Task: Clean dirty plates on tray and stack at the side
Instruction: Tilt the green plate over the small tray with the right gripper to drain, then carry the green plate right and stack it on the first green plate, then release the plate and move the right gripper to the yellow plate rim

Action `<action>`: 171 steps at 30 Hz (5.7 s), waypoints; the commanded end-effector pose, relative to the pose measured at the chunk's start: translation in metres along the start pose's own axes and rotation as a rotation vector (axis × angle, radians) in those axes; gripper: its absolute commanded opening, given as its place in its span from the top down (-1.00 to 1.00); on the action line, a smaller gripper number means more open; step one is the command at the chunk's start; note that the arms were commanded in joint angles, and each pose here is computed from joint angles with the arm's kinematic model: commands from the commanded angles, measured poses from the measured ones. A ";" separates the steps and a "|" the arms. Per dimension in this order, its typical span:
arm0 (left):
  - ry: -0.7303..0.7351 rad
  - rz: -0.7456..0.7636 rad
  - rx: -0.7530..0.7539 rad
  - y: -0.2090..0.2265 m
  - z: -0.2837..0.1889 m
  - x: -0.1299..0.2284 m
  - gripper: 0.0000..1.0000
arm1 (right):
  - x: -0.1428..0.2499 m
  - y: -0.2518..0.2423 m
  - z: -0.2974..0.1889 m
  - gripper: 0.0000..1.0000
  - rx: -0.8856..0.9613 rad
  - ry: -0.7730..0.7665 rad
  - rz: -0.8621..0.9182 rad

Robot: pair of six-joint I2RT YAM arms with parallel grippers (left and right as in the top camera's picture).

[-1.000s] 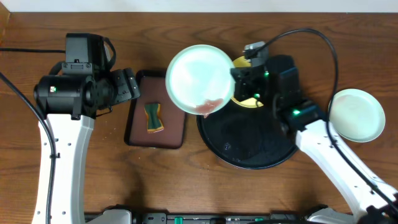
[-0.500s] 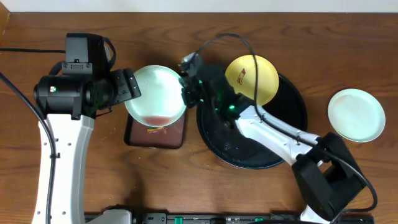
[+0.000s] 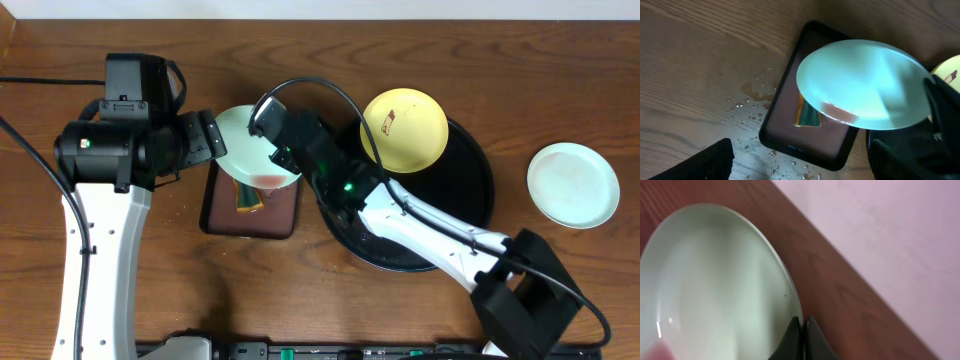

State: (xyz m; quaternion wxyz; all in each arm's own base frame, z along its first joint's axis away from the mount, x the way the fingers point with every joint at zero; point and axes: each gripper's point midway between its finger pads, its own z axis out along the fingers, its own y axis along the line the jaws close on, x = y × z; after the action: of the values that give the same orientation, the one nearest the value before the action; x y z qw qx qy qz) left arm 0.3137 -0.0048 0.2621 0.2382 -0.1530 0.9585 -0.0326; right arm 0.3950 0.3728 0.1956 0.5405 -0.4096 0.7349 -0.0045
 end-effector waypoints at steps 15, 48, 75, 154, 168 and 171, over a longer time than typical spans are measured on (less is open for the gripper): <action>-0.014 0.002 0.006 -0.001 -0.005 -0.003 -0.74 | -0.060 -0.057 -0.066 0.98 0.193 -0.104 -0.004; -0.014 0.002 0.006 -0.001 -0.005 -0.003 -0.75 | -0.071 -0.068 -0.083 0.98 0.356 -0.070 -0.202; -0.014 0.002 0.006 -0.001 -0.005 -0.003 -0.75 | -0.059 -0.072 -0.085 0.98 0.401 -0.012 -0.167; -0.014 0.002 0.006 0.000 -0.005 -0.003 -0.75 | 0.350 -0.290 -0.256 -0.26 0.323 0.205 1.517; -0.014 0.002 0.006 -0.001 -0.005 -0.003 -0.75 | 0.235 -0.160 -0.117 -0.18 0.055 0.435 0.939; -0.014 0.002 0.006 -0.001 -0.005 -0.003 -0.75 | 0.249 -0.155 -0.082 -0.17 0.090 0.532 0.880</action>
State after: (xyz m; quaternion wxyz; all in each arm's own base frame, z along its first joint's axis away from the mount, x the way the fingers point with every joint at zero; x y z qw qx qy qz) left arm 0.3137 -0.0048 0.2621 0.2382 -0.1530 0.9585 -0.0326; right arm 0.3766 0.0946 0.1259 0.3135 -0.0279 0.9323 0.1780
